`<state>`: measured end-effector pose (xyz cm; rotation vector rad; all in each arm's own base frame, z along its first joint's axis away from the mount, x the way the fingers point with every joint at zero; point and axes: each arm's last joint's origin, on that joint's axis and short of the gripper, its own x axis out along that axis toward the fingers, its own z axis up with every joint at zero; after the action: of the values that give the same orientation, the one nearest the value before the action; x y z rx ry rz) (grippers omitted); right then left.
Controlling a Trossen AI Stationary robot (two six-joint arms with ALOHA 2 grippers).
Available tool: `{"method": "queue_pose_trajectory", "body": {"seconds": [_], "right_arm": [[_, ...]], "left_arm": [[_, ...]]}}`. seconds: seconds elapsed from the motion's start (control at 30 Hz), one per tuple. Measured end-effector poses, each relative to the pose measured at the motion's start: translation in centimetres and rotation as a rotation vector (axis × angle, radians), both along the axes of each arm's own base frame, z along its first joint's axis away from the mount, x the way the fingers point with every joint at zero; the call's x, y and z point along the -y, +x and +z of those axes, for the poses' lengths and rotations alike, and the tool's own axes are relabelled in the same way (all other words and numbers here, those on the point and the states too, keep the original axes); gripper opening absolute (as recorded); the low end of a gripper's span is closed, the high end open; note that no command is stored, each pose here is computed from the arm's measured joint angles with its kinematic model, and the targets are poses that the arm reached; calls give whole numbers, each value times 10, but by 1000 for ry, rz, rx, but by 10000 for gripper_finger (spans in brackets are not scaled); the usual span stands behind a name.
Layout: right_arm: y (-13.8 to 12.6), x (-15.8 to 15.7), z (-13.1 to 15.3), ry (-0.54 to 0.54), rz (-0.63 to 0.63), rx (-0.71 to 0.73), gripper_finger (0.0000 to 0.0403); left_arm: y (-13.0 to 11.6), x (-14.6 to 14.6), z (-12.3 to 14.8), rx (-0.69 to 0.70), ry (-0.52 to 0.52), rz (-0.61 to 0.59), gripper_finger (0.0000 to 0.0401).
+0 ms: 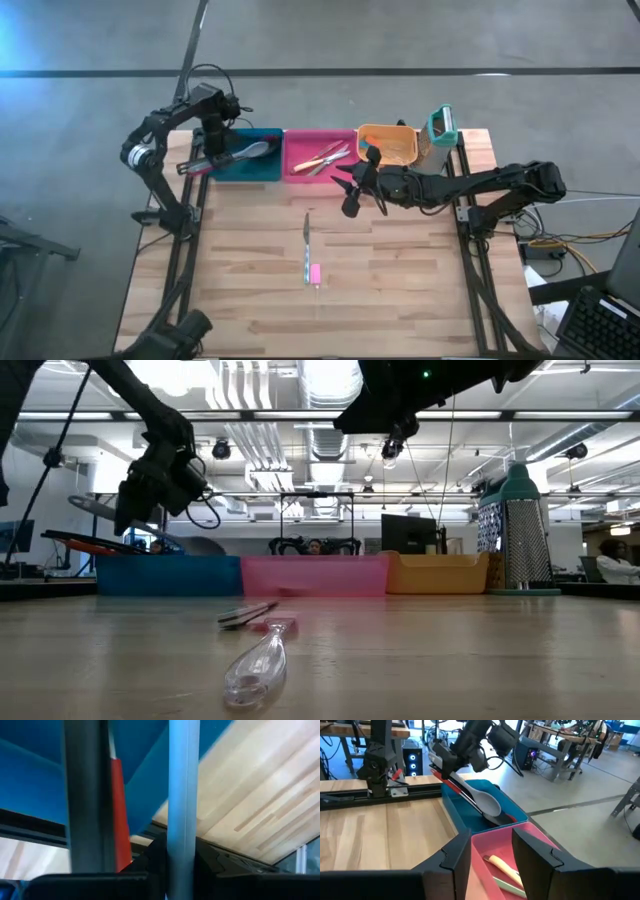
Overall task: Pick & Place Kitchen Items
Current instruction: Put the gray serving spoon into the blue bin
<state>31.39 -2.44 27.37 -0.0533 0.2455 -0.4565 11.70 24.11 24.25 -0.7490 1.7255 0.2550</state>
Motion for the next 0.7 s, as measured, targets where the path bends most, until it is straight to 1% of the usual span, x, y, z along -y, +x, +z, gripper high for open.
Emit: {"method": "queue_pose_trajectory", "body": {"seconds": [0.13, 0.27, 0.43, 0.47, 0.6, 0.7], "right_arm": [[0, 0, 0, -1, 0, 0, 132], [0, 0, -2, -3, 1, -7, 137], [-2, 0, -8, 0, 0, -25, 141], [-2, 0, -10, 0, 0, -29, 141], [-4, 0, -14, 2, -2, -42, 134], [-4, 2, -14, 5, -8, -39, 129]], "left_arm": [[5, -13, -12, -38, -27, 0, 52], [11, -26, -22, -57, -47, 25, 52], [12, -32, -27, -97, -47, 67, 54], [12, -32, -27, -106, -43, 71, 63], [12, -31, -24, -85, -42, 98, 135], [12, -30, -20, -72, -37, 128, 175]]}}
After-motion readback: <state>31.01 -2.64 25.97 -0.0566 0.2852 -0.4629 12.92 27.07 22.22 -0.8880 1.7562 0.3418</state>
